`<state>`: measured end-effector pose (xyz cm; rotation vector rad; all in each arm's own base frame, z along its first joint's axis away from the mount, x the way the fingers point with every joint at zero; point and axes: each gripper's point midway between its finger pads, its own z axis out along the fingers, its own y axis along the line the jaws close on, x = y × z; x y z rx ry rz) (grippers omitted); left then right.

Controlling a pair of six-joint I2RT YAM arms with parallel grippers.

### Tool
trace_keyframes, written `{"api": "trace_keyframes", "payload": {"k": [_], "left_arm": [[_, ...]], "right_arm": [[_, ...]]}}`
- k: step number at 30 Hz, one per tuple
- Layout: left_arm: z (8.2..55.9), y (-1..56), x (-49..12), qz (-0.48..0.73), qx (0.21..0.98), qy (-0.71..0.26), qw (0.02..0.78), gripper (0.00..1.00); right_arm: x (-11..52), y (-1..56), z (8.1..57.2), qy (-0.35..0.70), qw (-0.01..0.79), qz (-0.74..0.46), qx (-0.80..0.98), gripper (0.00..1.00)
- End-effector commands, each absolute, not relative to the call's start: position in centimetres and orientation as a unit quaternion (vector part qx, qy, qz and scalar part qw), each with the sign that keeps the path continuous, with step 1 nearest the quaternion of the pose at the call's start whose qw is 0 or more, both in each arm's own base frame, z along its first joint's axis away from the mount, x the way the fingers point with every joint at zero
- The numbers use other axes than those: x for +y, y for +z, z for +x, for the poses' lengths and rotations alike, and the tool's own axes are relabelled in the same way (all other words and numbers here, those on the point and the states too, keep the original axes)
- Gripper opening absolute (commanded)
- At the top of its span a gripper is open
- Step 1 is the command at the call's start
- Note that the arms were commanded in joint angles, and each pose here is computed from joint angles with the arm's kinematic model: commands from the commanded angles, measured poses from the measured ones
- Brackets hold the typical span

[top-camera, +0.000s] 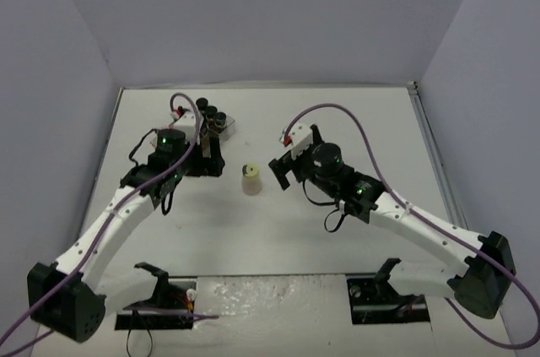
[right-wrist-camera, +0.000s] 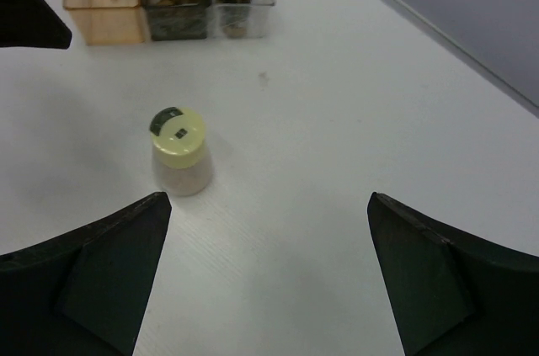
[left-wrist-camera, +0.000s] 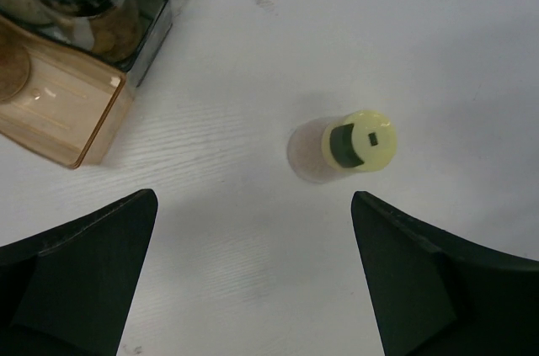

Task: Organize the condiment bottles

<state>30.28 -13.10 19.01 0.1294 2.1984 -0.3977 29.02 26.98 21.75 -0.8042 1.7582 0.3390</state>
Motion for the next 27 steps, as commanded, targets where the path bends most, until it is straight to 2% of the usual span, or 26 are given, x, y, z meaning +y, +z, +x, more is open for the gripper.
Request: {"api": "trace_keyframes", "payload": {"k": [1, 9, 17, 19, 23, 27], "left_arm": [[33.4, 23.3, -18.3, 0.049, 0.853, -0.185, 0.485, 0.97], [35.4, 18.9, -23.5, 0.071, 0.882, -0.127, 0.448, 0.97], [35.0, 14.3, -24.5, 0.067, 0.914, -0.088, 0.39, 0.97], [34.9, 13.7, -24.8, 0.069, 0.917, -0.087, 0.384, 0.93], [34.5, 12.7, -25.2, 0.075, 0.921, -0.088, 0.371, 0.8], [34.1, 12.0, -25.2, 0.078, 0.924, -0.087, 0.364, 0.56]], "right_arm": [[19.5, 24.3, 28.8, 0.06, 0.607, -0.202, 0.766, 1.0], [14.3, 24.2, 26.8, 0.047, 0.627, -0.093, 0.772, 1.0], [13.4, 24.3, 26.5, 0.044, 0.633, -0.074, 0.769, 1.0], [13.3, 24.3, 26.5, 0.043, 0.633, -0.073, 0.77, 1.0], [13.3, 24.1, 26.6, 0.04, 0.631, -0.073, 0.771, 1.0], [13.4, 23.9, 26.6, 0.039, 0.629, -0.074, 0.773, 1.0]]}}
